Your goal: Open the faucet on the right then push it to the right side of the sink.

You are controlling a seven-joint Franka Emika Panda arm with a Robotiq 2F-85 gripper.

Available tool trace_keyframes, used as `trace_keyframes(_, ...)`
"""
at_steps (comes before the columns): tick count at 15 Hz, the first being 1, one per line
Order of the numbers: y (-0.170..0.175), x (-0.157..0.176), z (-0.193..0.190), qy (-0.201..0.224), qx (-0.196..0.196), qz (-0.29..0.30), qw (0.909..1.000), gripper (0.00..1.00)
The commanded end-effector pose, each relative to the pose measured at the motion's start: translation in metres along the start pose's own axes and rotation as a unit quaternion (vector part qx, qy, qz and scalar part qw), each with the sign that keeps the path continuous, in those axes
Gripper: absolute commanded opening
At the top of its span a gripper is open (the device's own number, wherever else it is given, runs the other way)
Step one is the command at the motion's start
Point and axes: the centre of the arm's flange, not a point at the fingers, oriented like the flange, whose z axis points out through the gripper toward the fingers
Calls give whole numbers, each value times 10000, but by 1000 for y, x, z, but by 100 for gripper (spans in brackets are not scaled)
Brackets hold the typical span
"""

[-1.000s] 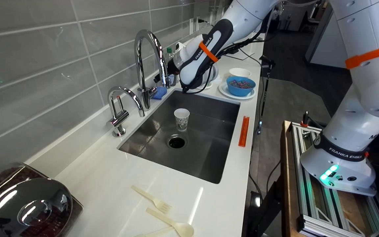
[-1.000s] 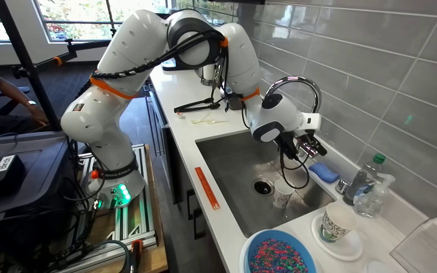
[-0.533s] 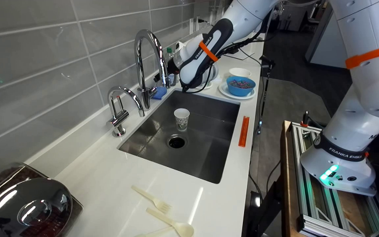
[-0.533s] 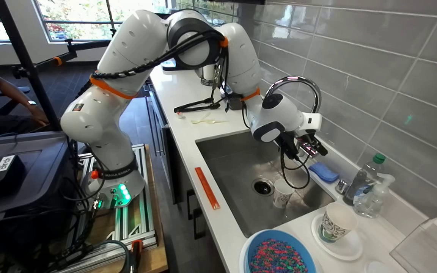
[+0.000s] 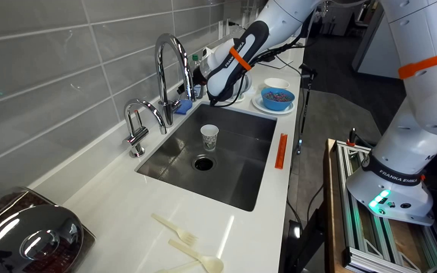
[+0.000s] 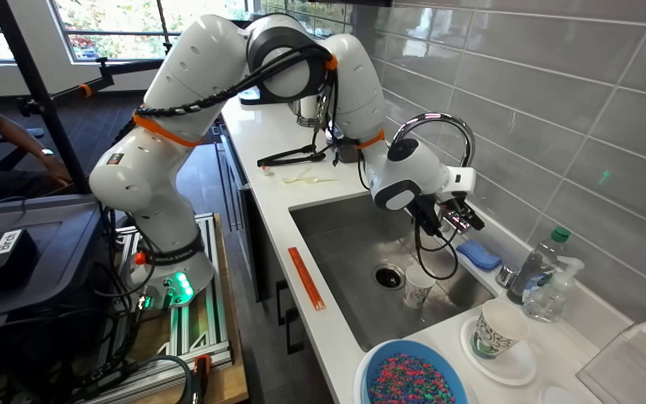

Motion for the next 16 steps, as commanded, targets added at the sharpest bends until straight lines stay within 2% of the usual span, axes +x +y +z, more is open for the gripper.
trace_keyframes(1,2,-4,5,107,22,46,9999,47)
trace_keyframes(3,-2,-3,5,110,58,46,9999,30)
trace_keyframes(4,-4,-3,5,113,70,57,9999,73)
trace_keyframes(5,-5,-3,5,114,87,56,9999,68)
trace_keyframes(6,-4,-3,5,112,73,56,9999,69)
trace_keyframes(8,-1,-3,5,114,57,71,9999,84)
trace_keyframes(10,1,-3,5,113,41,84,9999,45)
trace_keyframes(11,2,-3,5,113,32,92,9999,44)
trace_keyframes(13,2,-3,5,111,39,98,9999,28)
trace_keyframes(14,0,-3,5,101,48,100,9999,70)
trace_keyframes(15,0,-3,5,98,52,97,9999,66)
trace_keyframes(16,1,-3,5,99,49,101,9999,66)
